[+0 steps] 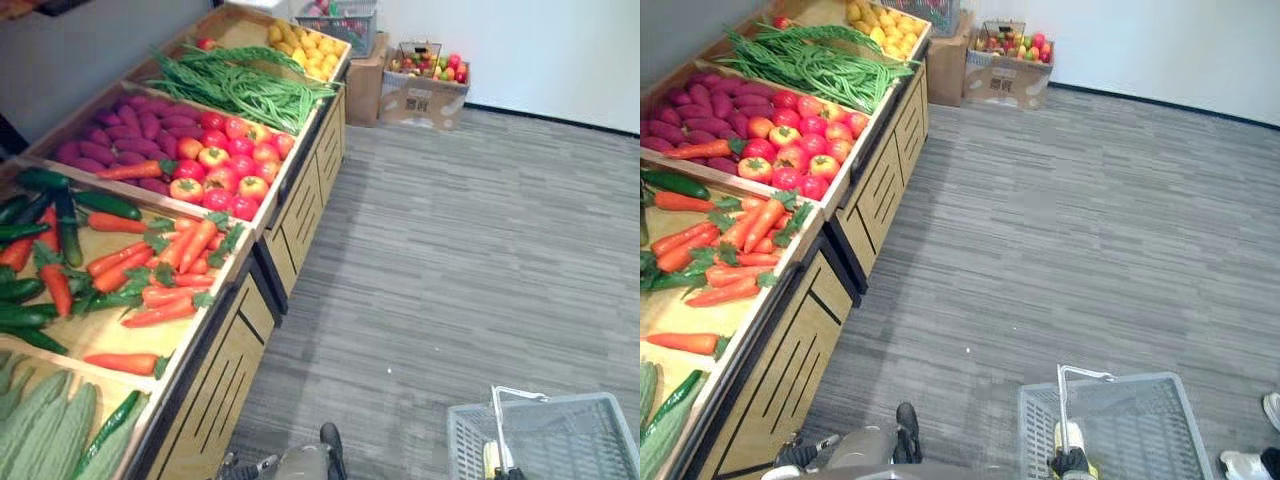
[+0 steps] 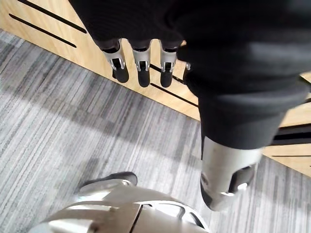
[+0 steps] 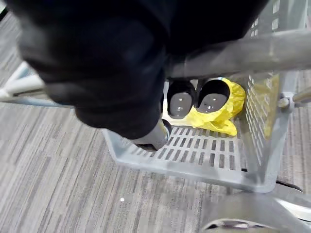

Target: Pick vegetable in the basket

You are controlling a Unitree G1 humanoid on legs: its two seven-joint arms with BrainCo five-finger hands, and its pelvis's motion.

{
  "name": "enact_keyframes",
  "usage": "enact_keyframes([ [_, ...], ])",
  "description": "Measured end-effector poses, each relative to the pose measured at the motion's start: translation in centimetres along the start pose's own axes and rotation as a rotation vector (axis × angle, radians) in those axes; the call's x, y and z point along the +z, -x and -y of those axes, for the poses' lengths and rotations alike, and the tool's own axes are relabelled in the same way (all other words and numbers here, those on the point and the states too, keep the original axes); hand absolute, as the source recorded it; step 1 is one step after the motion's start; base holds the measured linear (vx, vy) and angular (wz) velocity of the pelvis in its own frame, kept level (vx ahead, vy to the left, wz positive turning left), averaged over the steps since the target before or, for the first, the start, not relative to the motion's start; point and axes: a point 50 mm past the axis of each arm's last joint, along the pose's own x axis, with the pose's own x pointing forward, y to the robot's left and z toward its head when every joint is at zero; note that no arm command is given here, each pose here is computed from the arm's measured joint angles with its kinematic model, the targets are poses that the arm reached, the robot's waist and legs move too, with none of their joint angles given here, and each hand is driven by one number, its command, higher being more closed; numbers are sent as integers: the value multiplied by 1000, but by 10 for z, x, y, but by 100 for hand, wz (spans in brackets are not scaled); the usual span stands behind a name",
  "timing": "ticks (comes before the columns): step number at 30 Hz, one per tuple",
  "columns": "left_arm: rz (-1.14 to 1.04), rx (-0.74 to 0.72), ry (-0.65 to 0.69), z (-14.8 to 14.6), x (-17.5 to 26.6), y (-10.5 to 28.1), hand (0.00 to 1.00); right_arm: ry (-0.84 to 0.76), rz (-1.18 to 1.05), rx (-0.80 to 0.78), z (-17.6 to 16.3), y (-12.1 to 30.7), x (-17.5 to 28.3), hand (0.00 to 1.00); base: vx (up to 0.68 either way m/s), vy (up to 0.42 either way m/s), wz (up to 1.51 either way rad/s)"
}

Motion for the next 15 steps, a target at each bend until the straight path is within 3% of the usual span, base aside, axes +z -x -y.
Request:
enact_keyframes([
  [3,3,-17,-106,-5,-4,1,0,-12,-15,17,-7,2,-5,100,339,128,61],
  [8,4,-13,-103,-6,-3,0,0,-17,-67,34,-13,9,-24,100,300,-21,95],
  [12,-27,7,-26,-4,-8,2,0,-24,-115,47,-16,11,-33,100,382,-237,142],
  [15,-26,26,14,-7,-8,2,0,-28,-130,73,-21,14,-39,100,412,-500,155],
])
